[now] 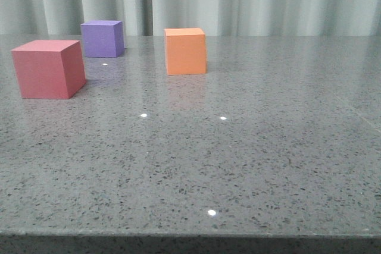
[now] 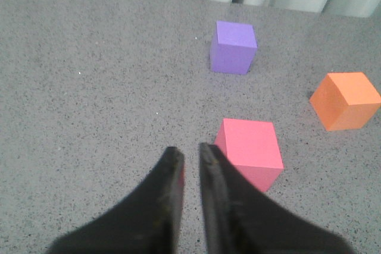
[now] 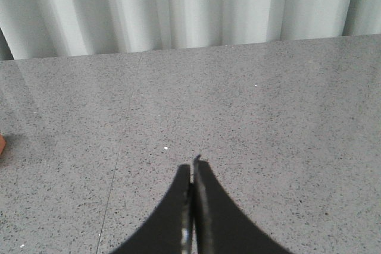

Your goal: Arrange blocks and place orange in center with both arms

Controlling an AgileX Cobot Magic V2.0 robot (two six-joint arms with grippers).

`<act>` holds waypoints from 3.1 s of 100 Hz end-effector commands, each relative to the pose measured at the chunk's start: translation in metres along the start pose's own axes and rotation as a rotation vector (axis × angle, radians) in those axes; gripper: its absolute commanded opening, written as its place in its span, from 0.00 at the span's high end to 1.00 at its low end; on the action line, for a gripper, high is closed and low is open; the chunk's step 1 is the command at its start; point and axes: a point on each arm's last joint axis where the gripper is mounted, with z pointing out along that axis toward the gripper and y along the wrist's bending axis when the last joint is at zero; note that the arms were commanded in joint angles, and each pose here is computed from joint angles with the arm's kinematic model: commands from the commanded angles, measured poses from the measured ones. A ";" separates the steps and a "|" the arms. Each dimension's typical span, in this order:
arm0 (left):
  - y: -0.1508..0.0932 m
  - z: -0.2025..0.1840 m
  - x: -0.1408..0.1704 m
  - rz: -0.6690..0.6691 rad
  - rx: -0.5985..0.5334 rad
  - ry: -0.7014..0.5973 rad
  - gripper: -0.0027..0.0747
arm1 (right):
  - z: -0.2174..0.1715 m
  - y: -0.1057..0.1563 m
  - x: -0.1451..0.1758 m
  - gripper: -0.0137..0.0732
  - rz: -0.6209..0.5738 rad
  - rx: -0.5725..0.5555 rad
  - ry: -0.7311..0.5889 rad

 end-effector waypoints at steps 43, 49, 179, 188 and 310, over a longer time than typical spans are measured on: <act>-0.001 0.015 -0.012 0.002 -0.009 -0.010 0.14 | -0.003 0.001 -0.016 0.92 -0.024 -0.010 -0.110; -0.002 0.020 -0.012 -0.011 -0.001 0.007 0.14 | -0.003 0.001 -0.016 0.92 -0.024 -0.010 -0.110; -0.234 0.222 -0.052 0.106 0.120 0.218 0.14 | -0.003 0.001 -0.016 0.92 -0.024 -0.010 -0.110; -0.235 0.228 -0.049 0.093 0.111 0.215 0.14 | -0.003 0.001 -0.016 0.92 -0.024 -0.010 -0.110; -0.240 0.272 -0.010 0.146 0.023 0.293 0.56 | -0.003 0.001 -0.016 0.92 -0.024 -0.010 -0.110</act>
